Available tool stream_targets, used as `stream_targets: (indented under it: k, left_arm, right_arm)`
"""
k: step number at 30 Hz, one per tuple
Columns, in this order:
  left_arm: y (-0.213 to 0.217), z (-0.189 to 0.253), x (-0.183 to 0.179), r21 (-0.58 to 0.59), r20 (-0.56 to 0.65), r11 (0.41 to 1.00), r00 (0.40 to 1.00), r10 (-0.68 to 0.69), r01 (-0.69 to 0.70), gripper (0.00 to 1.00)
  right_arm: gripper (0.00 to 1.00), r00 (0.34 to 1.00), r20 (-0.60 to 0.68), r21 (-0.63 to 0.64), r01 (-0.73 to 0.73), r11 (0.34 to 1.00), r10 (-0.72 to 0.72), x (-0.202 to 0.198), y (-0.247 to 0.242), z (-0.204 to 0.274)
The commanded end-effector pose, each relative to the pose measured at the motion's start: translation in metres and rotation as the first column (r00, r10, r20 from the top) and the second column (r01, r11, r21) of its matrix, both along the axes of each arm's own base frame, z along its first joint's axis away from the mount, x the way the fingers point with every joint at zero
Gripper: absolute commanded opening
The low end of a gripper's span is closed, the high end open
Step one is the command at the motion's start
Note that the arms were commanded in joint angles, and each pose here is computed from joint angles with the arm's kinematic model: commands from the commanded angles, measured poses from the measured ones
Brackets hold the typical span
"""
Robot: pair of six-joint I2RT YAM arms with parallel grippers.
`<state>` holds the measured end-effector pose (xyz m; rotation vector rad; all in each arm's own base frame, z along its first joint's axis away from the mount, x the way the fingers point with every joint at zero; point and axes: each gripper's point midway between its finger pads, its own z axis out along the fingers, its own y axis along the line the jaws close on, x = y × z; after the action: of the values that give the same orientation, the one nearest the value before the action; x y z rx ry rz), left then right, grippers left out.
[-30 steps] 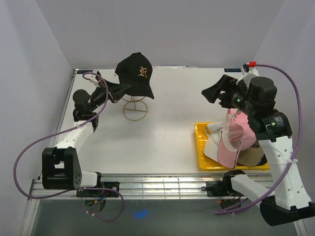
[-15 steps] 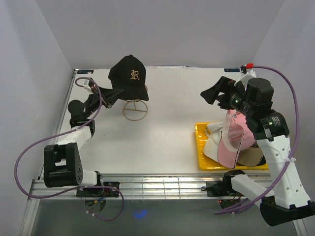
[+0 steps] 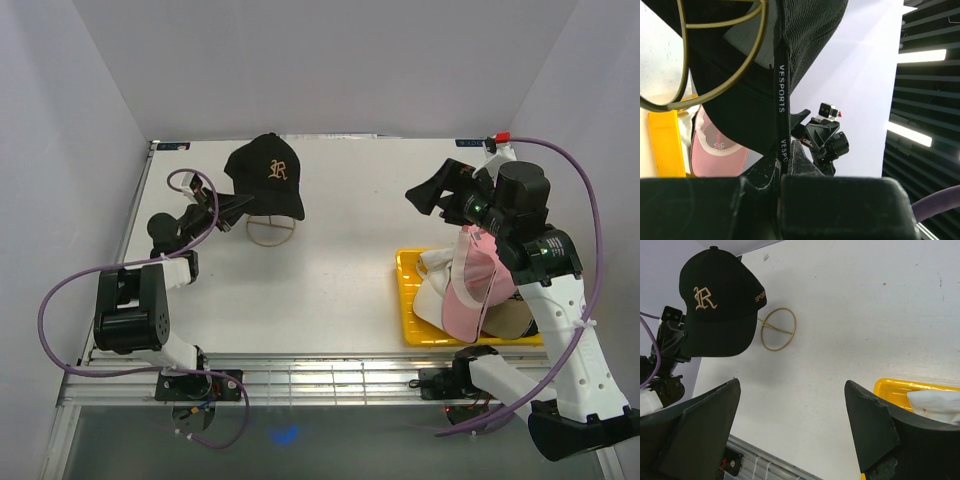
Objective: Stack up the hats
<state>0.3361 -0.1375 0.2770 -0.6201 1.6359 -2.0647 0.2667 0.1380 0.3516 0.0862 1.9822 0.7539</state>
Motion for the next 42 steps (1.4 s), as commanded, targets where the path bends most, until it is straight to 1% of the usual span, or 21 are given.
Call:
stream_targets:
  k: [1, 2, 4, 5, 14, 15, 26, 29, 30, 33, 34, 36, 37, 42]
  left_arm:
    - [0.007, 0.005, -0.006, -0.009, 0.069, 1.000, 0.998, 0.012, -0.012, 0.00]
    - [0.009, 0.006, -0.007, -0.013, 0.091, 1.000, 0.996, 0.018, -0.017, 0.00]
    - [0.012, -0.004, -0.006, -0.036, 0.051, 0.999, 0.999, 0.016, -0.014, 0.00]
    - [0.012, -0.004, -0.008, -0.039, 0.062, 0.999, 0.998, 0.017, -0.015, 0.00]
    - [0.017, -0.025, -0.008, -0.059, 0.015, 0.998, 0.999, 0.031, -0.030, 0.00]
    - [0.017, -0.029, -0.006, -0.068, -0.007, 0.997, 1.000, 0.028, -0.028, 0.00]
    - [0.019, -0.056, -0.008, -0.089, -0.100, 0.995, 0.994, 0.035, -0.044, 0.01]
    - [0.020, -0.062, -0.008, -0.091, -0.120, 0.994, 0.992, 0.040, -0.052, 0.04]
    - [0.020, -0.064, -0.009, -0.092, -0.127, 0.994, 0.991, 0.040, -0.052, 0.09]
    - [0.021, -0.070, -0.009, -0.092, -0.146, 0.994, 0.988, 0.045, -0.059, 0.12]
    - [0.021, -0.071, -0.010, -0.093, -0.152, 0.994, 0.987, 0.045, -0.060, 0.15]
    - [0.022, -0.074, -0.010, -0.091, -0.161, 0.994, 0.986, 0.048, -0.063, 0.17]
    - [0.022, -0.076, -0.011, -0.090, -0.165, 0.994, 0.985, 0.048, -0.064, 0.20]
    - [0.026, -0.080, -0.012, -0.089, -0.182, 0.994, 0.982, 0.053, -0.070, 0.29]
  right_arm:
    - [0.90, 0.999, 0.046, 0.018, -0.010, 1.000, 0.009, 0.001, 0.002, 0.010]
    - [0.90, 0.999, 0.045, 0.016, -0.012, 1.000, 0.011, 0.001, 0.002, 0.009]
    - [0.90, 0.999, 0.043, 0.012, -0.010, 1.000, 0.010, 0.002, 0.002, 0.008]
    - [0.90, 0.999, 0.043, 0.012, -0.010, 1.000, 0.009, 0.002, 0.002, 0.007]
    - [0.90, 1.000, 0.026, 0.005, -0.012, 1.000, 0.012, 0.003, 0.002, -0.001]
    - [0.90, 1.000, 0.027, 0.004, -0.013, 1.000, 0.013, 0.003, 0.002, -0.001]
    - [0.90, 1.000, 0.017, -0.010, -0.015, 1.000, 0.015, 0.004, 0.002, -0.008]
    - [0.90, 1.000, 0.015, -0.015, -0.015, 1.000, 0.015, 0.004, 0.002, -0.009]
    - [0.90, 1.000, 0.016, -0.016, -0.017, 1.000, 0.017, 0.004, 0.002, -0.009]
    - [0.90, 1.000, 0.014, -0.023, -0.017, 1.000, 0.018, 0.004, 0.001, -0.010]
    - [0.90, 1.000, 0.016, -0.023, -0.018, 1.000, 0.018, 0.003, 0.001, -0.010]
    - [0.90, 1.000, 0.013, -0.027, -0.015, 1.000, 0.016, 0.004, 0.001, -0.011]
    - [0.90, 1.000, 0.013, -0.026, -0.017, 1.000, 0.017, 0.004, 0.001, -0.011]
    - [0.90, 1.000, 0.015, -0.031, -0.017, 0.999, 0.017, 0.004, 0.000, -0.012]
